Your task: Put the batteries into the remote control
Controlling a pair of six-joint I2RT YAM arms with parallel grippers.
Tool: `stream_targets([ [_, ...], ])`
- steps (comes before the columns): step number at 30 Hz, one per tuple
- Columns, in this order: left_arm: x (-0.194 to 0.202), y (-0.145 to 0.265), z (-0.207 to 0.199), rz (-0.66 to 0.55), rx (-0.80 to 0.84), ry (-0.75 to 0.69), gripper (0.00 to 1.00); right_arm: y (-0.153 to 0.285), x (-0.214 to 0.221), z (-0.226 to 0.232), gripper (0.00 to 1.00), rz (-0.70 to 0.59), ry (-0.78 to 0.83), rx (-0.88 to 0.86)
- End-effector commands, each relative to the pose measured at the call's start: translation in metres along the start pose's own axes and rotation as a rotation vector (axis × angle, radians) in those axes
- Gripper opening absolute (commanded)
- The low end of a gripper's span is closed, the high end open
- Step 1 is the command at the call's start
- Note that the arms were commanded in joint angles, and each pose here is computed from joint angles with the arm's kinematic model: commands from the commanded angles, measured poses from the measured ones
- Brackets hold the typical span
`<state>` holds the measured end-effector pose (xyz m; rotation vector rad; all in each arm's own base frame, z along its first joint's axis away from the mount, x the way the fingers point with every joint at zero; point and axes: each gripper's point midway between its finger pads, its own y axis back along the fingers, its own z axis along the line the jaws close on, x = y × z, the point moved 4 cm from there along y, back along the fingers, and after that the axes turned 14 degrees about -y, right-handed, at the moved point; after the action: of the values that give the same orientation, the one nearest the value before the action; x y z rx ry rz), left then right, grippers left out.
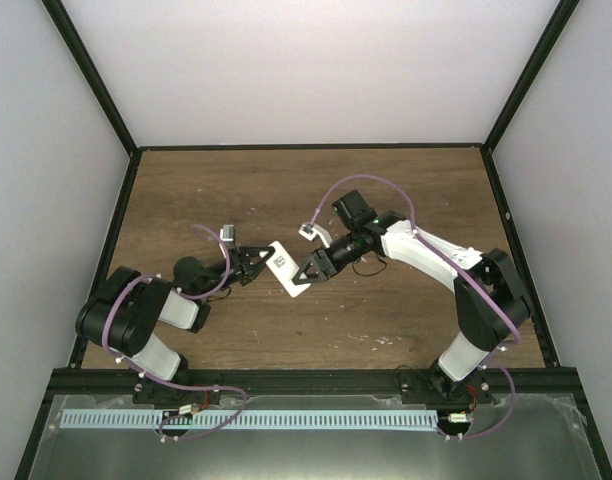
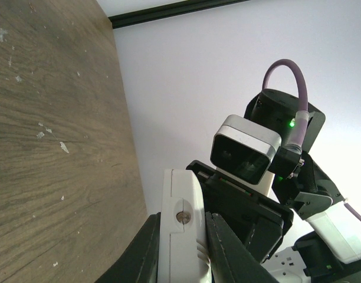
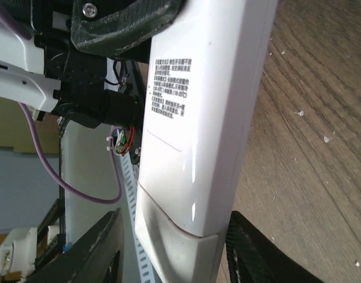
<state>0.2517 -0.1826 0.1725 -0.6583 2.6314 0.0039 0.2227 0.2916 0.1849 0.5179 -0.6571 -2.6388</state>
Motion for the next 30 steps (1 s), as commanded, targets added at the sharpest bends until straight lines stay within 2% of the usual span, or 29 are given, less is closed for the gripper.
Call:
stream_targets([
  [1,-0.007,-0.002,-0.020,-0.023,0.072,-0.081,0.00,0.002,-0.008,0.009,0.38,0.002,0.024,-0.028],
  [5,-0.007,-0.002,-0.018,-0.021,0.067,-0.082,0.00,-0.001,-0.007,0.008,0.32,0.014,0.016,-0.029],
  [22,-0.007,-0.004,-0.019,-0.018,0.056,-0.100,0.00,-0.008,-0.007,0.008,0.19,0.030,0.018,-0.016],
  [28,-0.006,-0.005,-0.019,-0.012,0.058,-0.100,0.00,-0.006,-0.012,0.011,0.19,0.011,0.029,-0.008],
  [29,-0.006,-0.005,-0.019,-0.012,0.056,-0.100,0.00,-0.006,-0.012,0.010,0.22,0.007,0.032,0.000],
  [30,-0.006,-0.005,-0.019,-0.011,0.056,-0.100,0.00,-0.005,-0.013,0.011,0.29,0.002,0.034,0.007],
])
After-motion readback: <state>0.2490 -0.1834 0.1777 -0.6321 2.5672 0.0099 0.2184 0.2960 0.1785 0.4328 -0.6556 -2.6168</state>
